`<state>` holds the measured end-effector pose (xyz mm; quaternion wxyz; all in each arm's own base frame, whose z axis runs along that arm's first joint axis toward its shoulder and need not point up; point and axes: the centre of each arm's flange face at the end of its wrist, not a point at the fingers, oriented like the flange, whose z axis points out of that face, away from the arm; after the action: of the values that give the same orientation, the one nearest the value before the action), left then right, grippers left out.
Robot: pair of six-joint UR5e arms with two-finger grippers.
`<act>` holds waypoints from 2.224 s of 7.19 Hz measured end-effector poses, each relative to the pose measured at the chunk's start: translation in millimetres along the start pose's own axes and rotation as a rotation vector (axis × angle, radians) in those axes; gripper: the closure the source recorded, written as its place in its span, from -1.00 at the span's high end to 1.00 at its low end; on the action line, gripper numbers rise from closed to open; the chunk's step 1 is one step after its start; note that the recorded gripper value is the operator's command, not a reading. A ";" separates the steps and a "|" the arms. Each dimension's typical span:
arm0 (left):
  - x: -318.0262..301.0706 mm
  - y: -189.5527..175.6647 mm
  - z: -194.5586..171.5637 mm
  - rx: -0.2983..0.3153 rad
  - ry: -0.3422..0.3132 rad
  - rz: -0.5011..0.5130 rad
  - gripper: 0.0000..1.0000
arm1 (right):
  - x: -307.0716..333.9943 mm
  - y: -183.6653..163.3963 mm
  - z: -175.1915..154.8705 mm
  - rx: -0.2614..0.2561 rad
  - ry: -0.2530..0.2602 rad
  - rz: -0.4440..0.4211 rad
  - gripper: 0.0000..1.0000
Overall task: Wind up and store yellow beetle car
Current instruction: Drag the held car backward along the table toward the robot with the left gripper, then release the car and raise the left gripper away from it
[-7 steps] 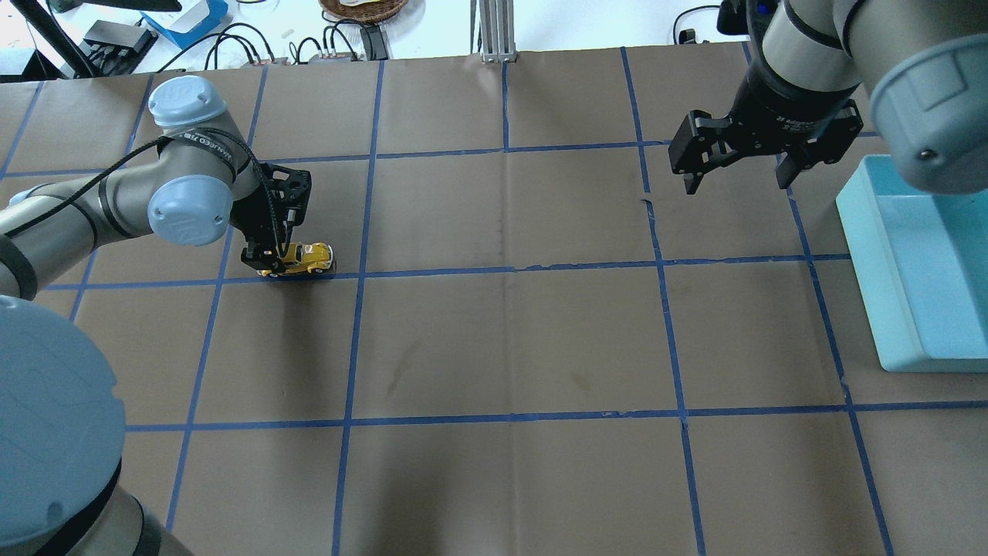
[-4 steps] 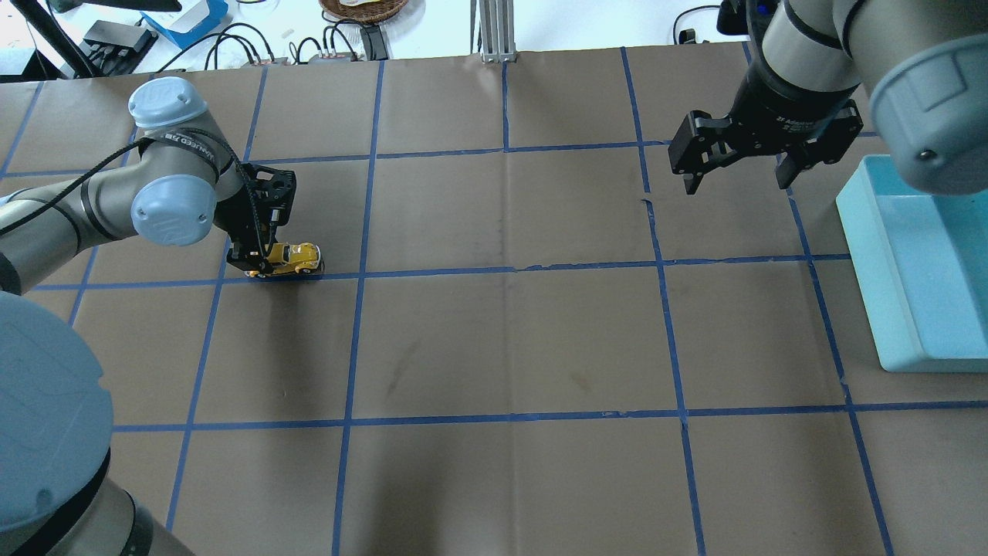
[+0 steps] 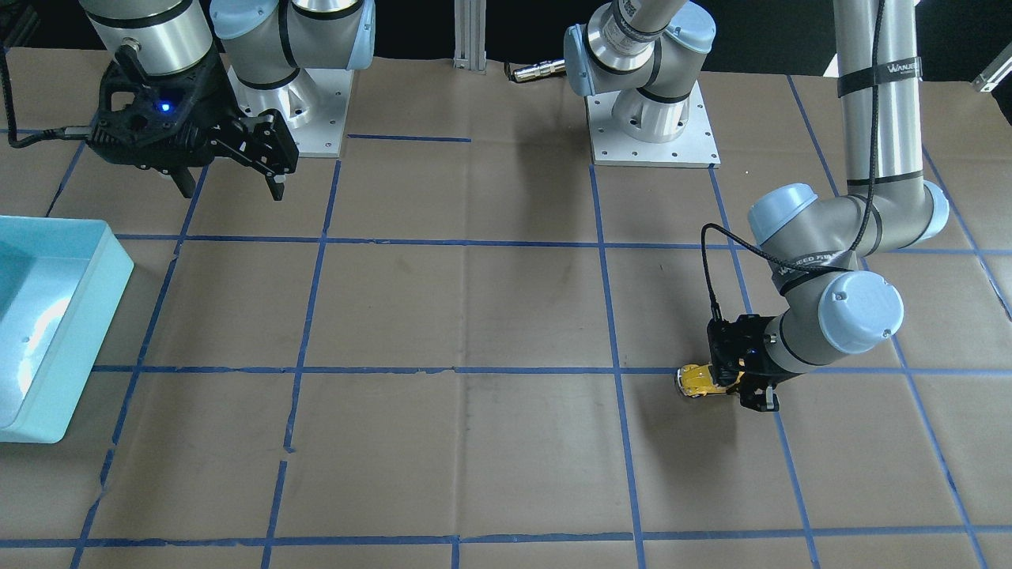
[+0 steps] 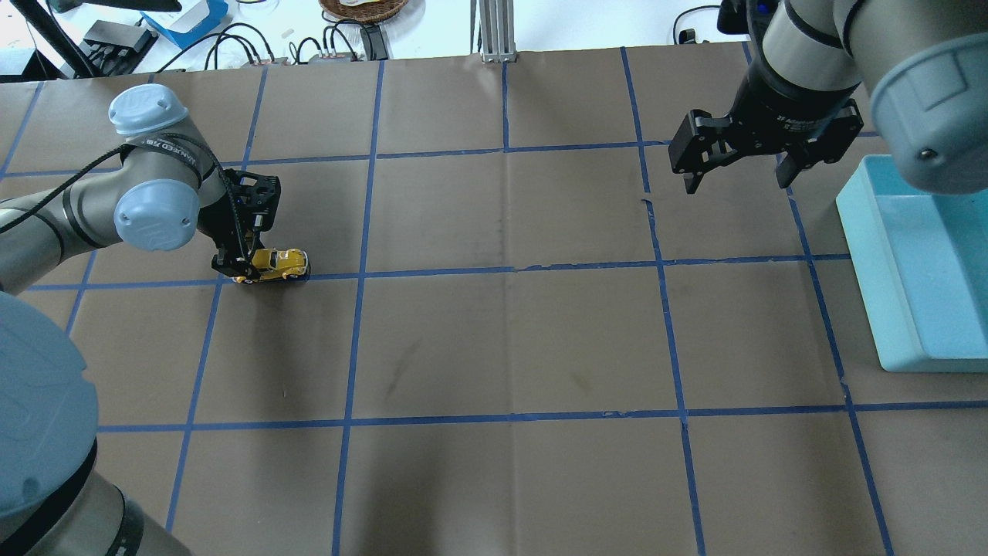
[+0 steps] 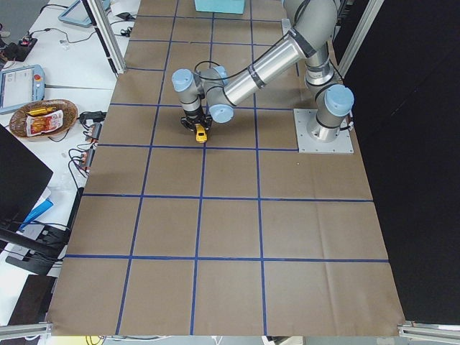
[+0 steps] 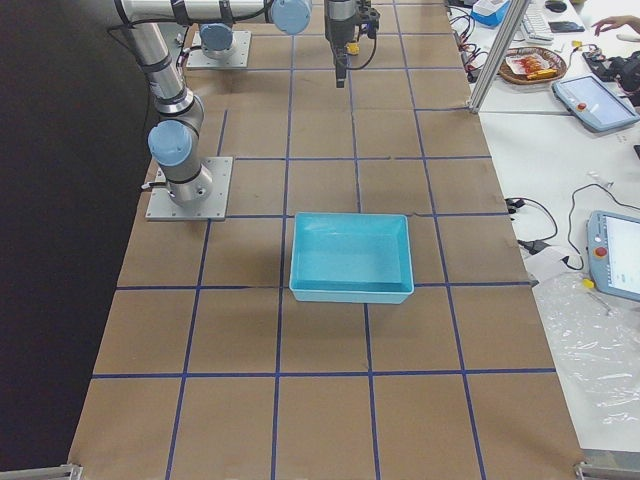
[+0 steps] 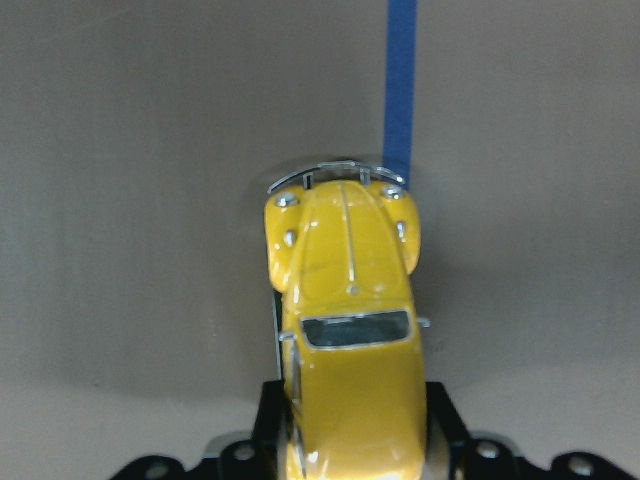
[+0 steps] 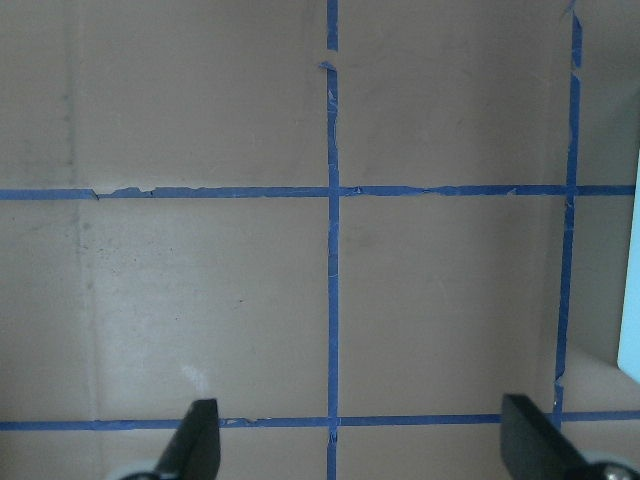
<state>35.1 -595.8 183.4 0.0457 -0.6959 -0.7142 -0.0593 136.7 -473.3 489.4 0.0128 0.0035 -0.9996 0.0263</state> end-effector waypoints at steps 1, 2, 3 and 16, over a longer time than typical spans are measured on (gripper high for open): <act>0.2 5.2 1.2 0.001 0.002 -0.003 -1.00 | 0.0 0.0 0.1 0.000 0.000 0.000 0.99; 0.3 11.3 1.9 0.003 0.003 -0.007 -1.00 | 0.0 0.0 0.0 0.000 0.000 0.000 0.99; 0.2 15.4 3.0 0.005 0.005 -0.009 -1.00 | 0.0 0.0 -0.1 0.000 0.000 0.000 0.99; 2.7 72.9 -4.6 0.012 -0.007 -0.030 1.00 | 0.0 0.0 -0.1 0.000 0.000 0.000 0.99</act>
<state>107.8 -592.0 189.9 0.0464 -0.6850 -0.7251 -0.0532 136.7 -473.4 489.6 0.0128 0.0035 -0.9996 0.0265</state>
